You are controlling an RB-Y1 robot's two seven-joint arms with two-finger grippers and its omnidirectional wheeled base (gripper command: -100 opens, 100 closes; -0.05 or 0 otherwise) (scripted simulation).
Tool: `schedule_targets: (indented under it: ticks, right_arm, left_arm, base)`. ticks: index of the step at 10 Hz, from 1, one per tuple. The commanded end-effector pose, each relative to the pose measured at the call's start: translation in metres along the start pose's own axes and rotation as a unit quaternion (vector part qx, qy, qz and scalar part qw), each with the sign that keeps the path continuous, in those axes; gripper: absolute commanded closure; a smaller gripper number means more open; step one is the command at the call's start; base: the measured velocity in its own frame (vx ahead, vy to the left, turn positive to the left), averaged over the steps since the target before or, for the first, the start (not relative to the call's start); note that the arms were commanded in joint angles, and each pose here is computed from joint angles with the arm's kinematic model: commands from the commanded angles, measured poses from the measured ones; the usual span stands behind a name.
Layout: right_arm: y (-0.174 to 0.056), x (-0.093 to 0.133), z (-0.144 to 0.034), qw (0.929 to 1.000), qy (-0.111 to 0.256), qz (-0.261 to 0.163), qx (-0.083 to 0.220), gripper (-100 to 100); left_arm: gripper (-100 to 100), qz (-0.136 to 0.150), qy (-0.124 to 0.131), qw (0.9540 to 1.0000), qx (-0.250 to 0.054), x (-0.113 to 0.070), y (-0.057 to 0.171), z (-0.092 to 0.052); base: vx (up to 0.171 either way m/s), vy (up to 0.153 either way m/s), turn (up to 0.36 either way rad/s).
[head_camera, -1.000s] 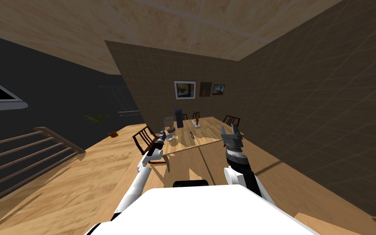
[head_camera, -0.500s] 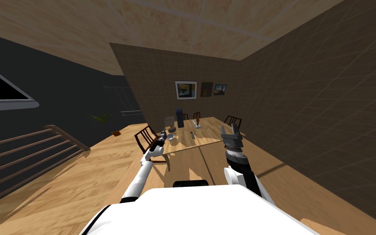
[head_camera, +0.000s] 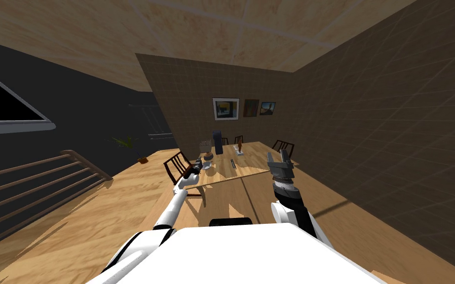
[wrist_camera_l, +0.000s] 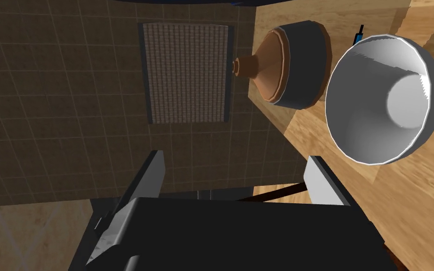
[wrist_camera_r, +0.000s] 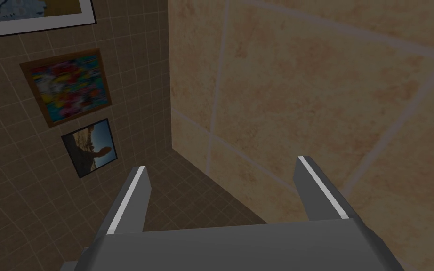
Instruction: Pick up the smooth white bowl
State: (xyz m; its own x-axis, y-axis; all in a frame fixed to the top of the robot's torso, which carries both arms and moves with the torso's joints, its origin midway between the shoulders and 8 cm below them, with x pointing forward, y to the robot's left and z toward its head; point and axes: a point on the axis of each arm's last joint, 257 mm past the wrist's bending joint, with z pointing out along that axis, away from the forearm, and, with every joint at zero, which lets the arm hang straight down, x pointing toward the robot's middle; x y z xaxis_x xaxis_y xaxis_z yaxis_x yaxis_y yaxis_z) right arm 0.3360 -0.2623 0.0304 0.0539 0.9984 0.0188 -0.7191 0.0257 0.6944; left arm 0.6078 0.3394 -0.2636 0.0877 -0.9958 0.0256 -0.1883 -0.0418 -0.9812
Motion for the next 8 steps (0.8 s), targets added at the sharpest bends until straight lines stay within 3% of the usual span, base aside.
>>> schedule_targets:
  ticks: [1, 4, 5, 6, 8]
  right_arm:
    - [0.000, 0.000, 0.000, 1.0000, 0.000, 0.000, 0.000, 0]
    - [0.000, 0.000, 0.000, 1.0000, 0.000, 0.000, 0.000, 0]
    - [0.000, 0.000, 0.000, 1.0000, 0.000, 0.000, 0.000, 0]
    - [0.000, 0.000, 0.000, 1.0000, 0.000, 0.000, 0.000, 0]
    - [0.000, 0.000, 0.000, 1.0000, 0.000, 0.000, 0.000, 0]
  left_arm:
    - [-100, -0.006, -0.003, 0.9996, -0.027, -0.003, 0.010, 0.009]
    - [-100, -0.012, -0.013, 0.9972, -0.073, -0.012, 0.041, 0.014]
    - [-100, -0.017, -0.014, 0.9960, -0.087, -0.011, 0.040, 0.021]
    - [-100, -0.018, -0.018, 0.9944, -0.103, -0.016, 0.056, 0.019]
    - [-100, -0.022, -0.019, 0.9926, -0.118, -0.015, 0.055, 0.025]
  base:
    - [0.026, -0.026, 0.033]
    - [0.029, -0.019, 0.021]
    - [0.033, -0.026, 0.029]
    - [0.029, -0.027, 0.012]
    - [0.019, -0.017, 0.012]
